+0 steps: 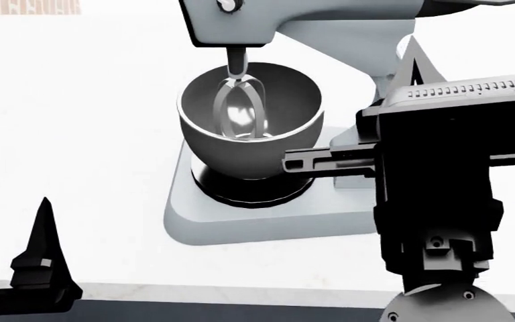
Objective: Open the stand mixer head.
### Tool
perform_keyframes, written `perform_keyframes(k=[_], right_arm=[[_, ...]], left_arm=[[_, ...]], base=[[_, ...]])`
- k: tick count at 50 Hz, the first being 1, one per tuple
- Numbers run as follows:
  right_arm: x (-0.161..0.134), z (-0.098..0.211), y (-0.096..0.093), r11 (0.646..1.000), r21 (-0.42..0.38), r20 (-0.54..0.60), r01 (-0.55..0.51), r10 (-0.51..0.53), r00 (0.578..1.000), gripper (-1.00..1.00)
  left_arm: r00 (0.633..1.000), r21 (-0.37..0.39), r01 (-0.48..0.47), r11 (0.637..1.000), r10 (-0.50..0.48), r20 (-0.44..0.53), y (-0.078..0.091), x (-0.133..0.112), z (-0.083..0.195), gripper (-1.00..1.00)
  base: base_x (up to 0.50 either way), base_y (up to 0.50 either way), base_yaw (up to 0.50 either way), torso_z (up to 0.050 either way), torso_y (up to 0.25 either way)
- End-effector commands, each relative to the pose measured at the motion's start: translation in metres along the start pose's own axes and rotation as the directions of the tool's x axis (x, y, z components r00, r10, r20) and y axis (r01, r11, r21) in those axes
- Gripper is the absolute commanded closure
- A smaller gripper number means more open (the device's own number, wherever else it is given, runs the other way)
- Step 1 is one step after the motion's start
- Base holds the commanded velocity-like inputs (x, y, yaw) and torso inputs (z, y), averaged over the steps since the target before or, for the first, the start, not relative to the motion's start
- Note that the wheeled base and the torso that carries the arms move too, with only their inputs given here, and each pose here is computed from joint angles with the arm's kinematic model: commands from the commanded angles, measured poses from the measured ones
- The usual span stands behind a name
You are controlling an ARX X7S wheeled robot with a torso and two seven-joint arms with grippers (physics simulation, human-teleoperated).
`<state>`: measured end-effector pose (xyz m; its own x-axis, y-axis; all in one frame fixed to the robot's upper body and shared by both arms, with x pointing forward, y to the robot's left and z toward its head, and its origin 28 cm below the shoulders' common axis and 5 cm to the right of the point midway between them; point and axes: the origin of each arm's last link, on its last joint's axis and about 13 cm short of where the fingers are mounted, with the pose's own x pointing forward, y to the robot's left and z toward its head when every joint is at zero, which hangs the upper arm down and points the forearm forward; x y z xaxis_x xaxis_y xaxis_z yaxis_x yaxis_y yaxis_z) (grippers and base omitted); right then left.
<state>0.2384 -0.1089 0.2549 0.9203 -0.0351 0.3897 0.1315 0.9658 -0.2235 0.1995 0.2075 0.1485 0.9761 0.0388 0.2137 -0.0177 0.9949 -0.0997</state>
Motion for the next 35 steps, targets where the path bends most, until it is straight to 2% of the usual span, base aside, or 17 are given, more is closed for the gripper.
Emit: perform_keyframes(k=[1,35], right_arm=[[0.011,0.002,-0.003,1.0,-0.016,0.001,0.017,-0.017,1.0,1.0],[0.035,0.006,0.006,0.996,-0.083,-0.009,0.024,-0.025,1.0,1.0]], left_arm=[[0.999,-0.013,0.017,1.0,-0.017,0.032,0.003,0.004,-0.003,-1.0],[1.0,-0.012,0.016,1.0,-0.016,0.017,0.004,0.004,-0.01,-1.0]], base=[[0.0,0.0,0.0,0.0,0.0],[0.0,0.0,0.0,0.0,0.0]])
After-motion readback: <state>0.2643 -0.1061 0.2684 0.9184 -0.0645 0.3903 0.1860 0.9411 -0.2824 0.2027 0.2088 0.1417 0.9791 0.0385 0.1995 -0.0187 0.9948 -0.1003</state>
